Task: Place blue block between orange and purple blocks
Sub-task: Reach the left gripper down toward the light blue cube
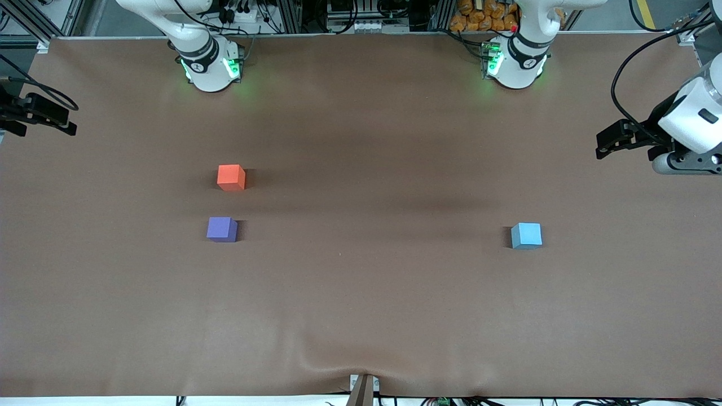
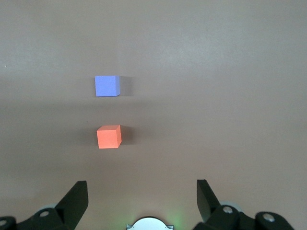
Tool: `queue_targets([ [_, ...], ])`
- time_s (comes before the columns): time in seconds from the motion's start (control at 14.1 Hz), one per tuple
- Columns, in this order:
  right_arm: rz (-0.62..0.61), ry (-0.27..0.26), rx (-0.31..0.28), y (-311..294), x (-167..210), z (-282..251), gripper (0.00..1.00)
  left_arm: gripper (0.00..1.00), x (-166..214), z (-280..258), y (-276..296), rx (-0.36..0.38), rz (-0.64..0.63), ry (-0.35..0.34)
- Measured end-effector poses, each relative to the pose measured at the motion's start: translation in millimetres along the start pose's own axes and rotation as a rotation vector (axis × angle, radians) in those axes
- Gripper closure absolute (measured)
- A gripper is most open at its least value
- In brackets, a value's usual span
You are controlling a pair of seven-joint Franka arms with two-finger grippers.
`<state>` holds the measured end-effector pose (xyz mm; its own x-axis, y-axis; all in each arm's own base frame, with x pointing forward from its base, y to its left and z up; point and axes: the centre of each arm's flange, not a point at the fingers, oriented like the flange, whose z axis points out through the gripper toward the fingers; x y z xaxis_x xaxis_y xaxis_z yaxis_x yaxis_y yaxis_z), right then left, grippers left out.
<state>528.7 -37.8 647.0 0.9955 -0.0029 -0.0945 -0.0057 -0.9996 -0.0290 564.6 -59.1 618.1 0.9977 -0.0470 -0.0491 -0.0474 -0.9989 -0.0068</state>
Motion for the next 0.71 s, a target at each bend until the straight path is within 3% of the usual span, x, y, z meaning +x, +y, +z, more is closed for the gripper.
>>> queue_targets([
  [0.42,0.004,-0.001,0.000,2,0,0,0.00,0.00,18,35,5,0.038,0.013,-0.056],
  [0.71,0.007,-0.003,0.001,4,-1,0,0.00,0.00,39,97,62,0.210,0.009,-0.124],
])
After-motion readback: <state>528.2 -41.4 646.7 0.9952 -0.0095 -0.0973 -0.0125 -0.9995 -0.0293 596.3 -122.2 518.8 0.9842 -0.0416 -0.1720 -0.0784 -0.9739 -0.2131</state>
